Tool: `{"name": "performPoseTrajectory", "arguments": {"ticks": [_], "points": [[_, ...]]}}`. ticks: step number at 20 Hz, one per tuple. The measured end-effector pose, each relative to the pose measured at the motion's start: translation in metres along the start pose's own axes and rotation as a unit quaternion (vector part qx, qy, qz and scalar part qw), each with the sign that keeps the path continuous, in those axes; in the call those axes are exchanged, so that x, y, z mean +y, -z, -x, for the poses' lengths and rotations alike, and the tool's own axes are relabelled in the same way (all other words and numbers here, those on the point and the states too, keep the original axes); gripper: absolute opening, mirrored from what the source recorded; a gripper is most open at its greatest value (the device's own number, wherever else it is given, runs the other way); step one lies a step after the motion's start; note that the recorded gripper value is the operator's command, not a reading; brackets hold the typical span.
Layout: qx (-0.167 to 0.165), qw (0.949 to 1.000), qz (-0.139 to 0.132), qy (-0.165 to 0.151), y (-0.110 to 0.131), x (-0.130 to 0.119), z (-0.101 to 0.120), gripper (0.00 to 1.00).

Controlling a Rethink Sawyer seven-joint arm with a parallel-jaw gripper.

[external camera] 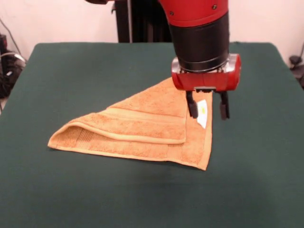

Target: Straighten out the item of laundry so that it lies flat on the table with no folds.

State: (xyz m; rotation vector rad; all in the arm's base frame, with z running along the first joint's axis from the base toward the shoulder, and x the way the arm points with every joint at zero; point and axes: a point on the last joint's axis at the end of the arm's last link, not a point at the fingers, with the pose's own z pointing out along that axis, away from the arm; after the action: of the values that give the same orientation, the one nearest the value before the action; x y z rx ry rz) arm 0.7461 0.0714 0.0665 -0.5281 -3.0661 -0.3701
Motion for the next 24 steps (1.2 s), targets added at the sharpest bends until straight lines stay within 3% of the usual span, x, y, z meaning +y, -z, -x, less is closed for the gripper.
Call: {"name": "performPoseTrajectory", "arguments": {"ticks": [9,19,24], "points": [[-0.024,0.9996,-0.012,0.008,-0.027,-0.020,-0.002,1.00],[0.011,0.9997,-0.021,0.012,-0.087,-0.036,-0.021,1.00],[0.020,0.9996,-0.018,0.006,-0.101,-0.041,-0.025,1.00]]}}
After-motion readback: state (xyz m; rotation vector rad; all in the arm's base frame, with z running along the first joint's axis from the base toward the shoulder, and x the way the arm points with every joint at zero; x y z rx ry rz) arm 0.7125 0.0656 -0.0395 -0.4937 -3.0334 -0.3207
